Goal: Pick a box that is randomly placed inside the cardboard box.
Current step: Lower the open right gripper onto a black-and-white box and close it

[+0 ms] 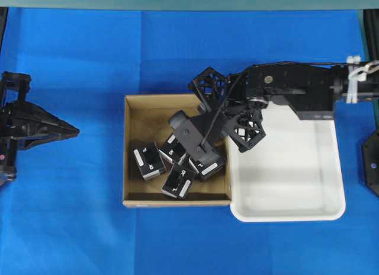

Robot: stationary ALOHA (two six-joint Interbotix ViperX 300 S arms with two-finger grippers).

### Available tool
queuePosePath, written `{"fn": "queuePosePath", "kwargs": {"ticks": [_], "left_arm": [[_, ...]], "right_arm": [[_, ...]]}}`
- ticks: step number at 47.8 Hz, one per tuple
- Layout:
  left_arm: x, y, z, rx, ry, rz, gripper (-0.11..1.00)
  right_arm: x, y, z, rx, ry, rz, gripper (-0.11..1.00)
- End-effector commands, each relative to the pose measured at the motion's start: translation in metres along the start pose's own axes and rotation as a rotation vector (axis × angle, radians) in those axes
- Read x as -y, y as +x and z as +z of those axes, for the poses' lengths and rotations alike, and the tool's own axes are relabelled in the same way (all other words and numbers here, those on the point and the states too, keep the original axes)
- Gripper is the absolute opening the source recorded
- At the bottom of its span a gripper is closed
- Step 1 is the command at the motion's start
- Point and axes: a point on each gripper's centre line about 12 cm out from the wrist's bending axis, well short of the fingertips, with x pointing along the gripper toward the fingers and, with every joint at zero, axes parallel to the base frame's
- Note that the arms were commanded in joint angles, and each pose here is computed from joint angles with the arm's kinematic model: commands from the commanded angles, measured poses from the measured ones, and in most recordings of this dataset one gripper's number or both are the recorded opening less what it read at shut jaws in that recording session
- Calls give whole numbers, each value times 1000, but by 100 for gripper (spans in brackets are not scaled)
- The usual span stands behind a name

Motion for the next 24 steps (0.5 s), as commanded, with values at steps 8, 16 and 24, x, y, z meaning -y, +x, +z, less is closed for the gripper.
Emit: {"fn": "queuePosePath", "kwargs": {"ticks": [8,16,24], "left_arm": [[0,0,10,25,1,0,-5],[0,0,10,23,-1,0,-5],[0,0,10,22,-2,0,-5]], "right_arm": [[2,7,2,15,23,-7,83],[4,9,4,32,18,-31,100],[2,18,3,18,19,-9,100]]}}
